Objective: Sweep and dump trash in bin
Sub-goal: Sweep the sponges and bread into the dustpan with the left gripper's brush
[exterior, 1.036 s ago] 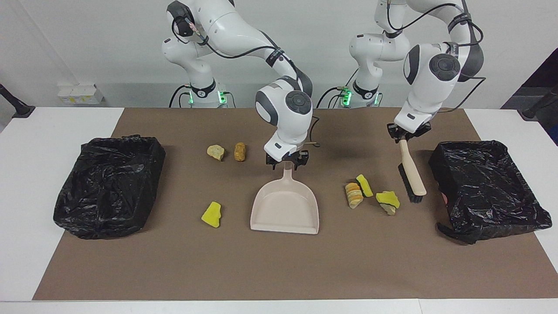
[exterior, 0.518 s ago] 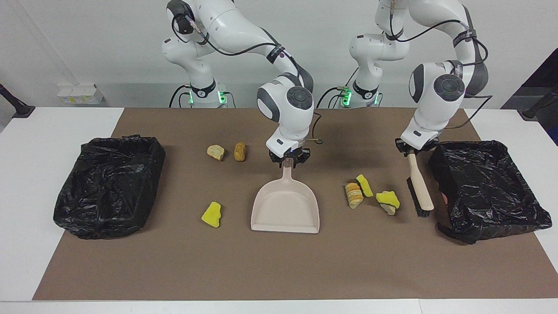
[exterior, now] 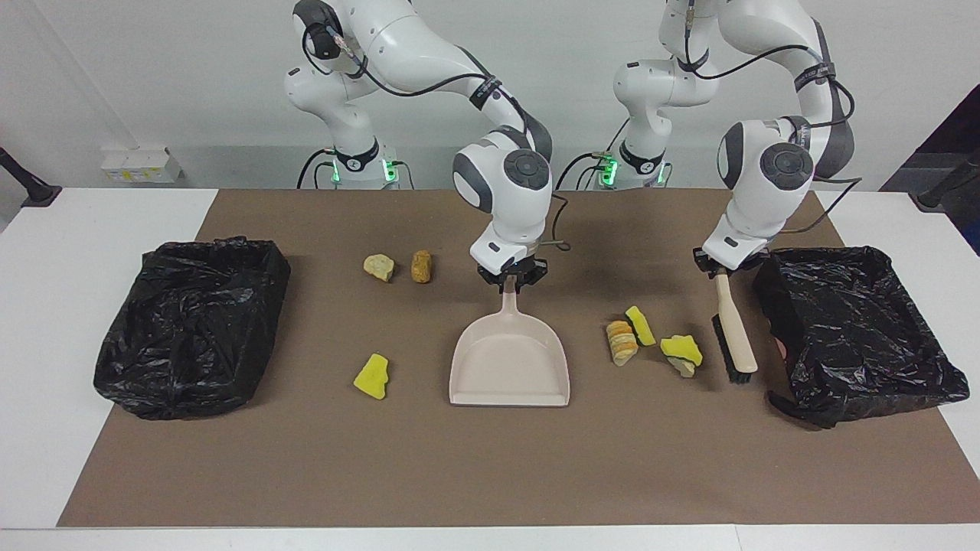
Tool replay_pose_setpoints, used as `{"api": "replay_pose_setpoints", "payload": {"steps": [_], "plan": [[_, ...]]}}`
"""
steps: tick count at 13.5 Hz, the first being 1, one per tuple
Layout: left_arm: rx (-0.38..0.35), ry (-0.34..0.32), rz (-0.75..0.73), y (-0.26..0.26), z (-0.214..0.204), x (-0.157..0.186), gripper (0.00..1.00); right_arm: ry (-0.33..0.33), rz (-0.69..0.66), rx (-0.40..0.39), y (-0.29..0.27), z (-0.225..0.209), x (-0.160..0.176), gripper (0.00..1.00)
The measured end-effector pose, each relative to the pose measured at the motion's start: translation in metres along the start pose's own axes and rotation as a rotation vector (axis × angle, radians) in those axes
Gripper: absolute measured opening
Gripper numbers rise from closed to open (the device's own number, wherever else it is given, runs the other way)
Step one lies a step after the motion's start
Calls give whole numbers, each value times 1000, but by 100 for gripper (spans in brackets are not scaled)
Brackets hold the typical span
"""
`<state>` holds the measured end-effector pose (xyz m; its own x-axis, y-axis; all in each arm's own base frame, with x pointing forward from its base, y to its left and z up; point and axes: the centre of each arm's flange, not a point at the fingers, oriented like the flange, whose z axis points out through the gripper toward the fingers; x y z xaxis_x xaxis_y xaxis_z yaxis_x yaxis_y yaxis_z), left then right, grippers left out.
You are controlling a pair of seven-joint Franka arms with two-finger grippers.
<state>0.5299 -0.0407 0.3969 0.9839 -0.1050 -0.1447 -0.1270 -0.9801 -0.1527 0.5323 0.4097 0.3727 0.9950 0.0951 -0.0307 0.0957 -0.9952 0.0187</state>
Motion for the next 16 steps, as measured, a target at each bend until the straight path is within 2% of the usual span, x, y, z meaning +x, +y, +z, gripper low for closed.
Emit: {"api": "replay_pose_setpoints", "payload": {"steps": [2, 5, 7, 10, 16], "plan": [[0, 0, -14, 0, 0, 0, 27, 7, -185, -5, 13, -21, 1, 31], [-19, -7, -65, 4, 3, -1, 27, 13, -432, -9, 61, -45, 17, 31], [-54, -18, -99, 13, 6, -3, 27, 11, -613, -11, 80, -45, 25, 31], [-94, -27, -181, 32, 4, -4, 27, 2, -801, -14, 88, -42, 27, 31], [-107, -18, -266, 21, 7, -2, 27, -10, -1222, -49, 109, -36, 35, 31]]}}
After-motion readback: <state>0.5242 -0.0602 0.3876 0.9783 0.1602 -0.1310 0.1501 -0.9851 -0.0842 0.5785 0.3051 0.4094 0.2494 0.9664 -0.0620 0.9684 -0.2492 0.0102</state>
